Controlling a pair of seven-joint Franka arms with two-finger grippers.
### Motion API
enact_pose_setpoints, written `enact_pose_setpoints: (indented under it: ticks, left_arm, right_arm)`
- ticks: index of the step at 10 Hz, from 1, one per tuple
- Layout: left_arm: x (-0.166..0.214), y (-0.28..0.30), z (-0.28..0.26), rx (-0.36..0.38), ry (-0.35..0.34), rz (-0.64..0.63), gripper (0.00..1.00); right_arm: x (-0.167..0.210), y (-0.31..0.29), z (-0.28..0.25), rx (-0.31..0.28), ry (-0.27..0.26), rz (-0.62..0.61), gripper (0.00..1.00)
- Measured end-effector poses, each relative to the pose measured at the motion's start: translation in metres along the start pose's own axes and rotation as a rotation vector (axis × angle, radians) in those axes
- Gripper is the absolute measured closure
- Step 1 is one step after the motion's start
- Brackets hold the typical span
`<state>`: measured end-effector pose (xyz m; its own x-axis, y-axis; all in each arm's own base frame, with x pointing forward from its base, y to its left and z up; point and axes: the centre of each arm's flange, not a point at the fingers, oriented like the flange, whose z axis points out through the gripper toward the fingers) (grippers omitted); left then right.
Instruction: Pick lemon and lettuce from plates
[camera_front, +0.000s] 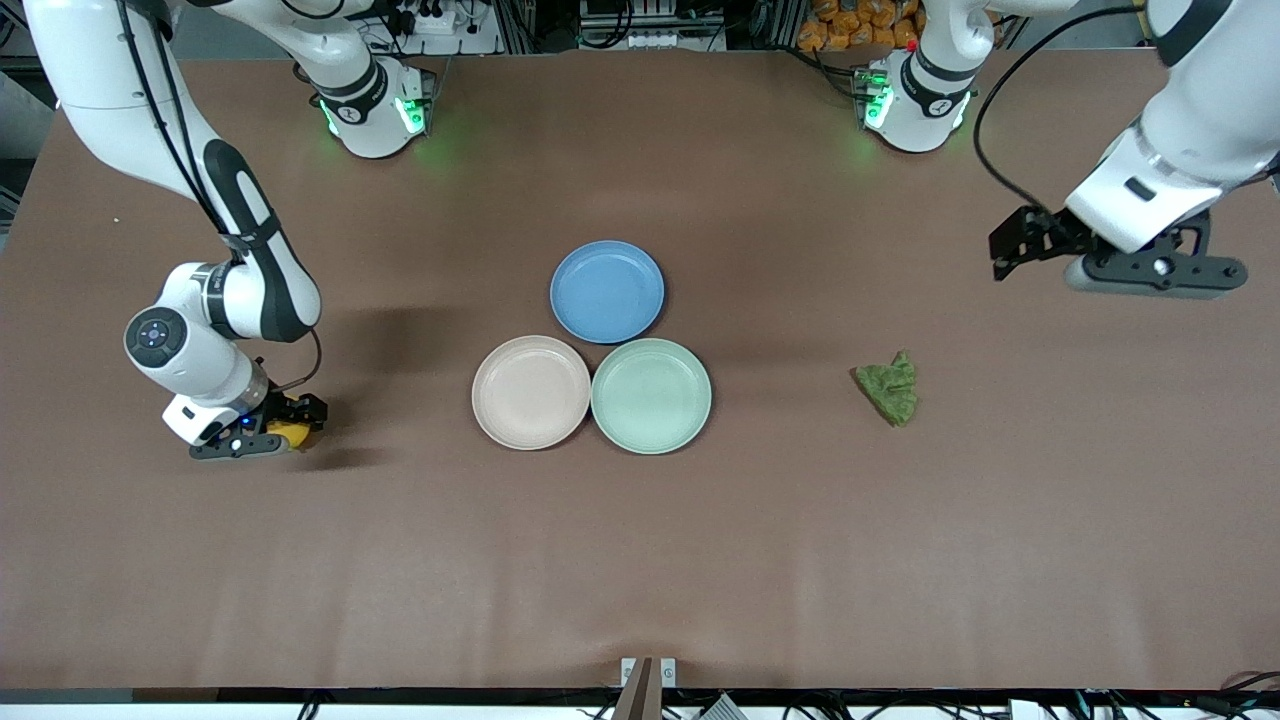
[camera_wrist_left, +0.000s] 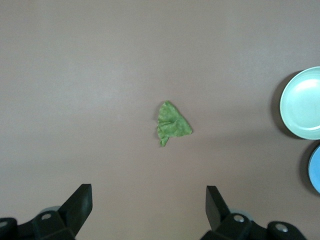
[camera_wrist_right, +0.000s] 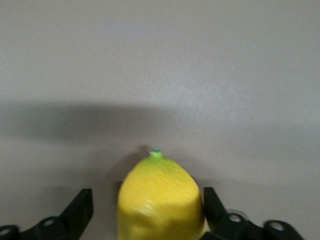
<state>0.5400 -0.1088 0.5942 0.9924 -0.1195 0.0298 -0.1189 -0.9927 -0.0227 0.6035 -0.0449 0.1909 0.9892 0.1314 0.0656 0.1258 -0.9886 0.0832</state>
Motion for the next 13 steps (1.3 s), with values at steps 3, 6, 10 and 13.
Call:
enact_pose_setpoints:
  ticks: [3, 6, 10, 13]
  left_arm:
    - [-0.007, -0.020, -0.011, 0.001, -0.001, -0.017, 0.00]
    - [-0.010, -0.036, -0.022, 0.005, -0.002, -0.045, 0.00]
    - [-0.009, -0.033, -0.029, -0.005, 0.011, -0.044, 0.00]
    - [-0.012, -0.037, -0.036, -0.010, -0.002, -0.053, 0.00]
  right_arm:
    - [0.031, 0.007, -0.037, 0.019, -0.118, 0.001, 0.00]
    - [0.056, 0.012, -0.079, 0.028, -0.176, 0.004, 0.00]
    - [0.075, 0.018, -0.153, 0.040, -0.262, 0.033, 0.00]
    - [0.072, 0.021, -0.226, 0.047, -0.285, 0.066, 0.00]
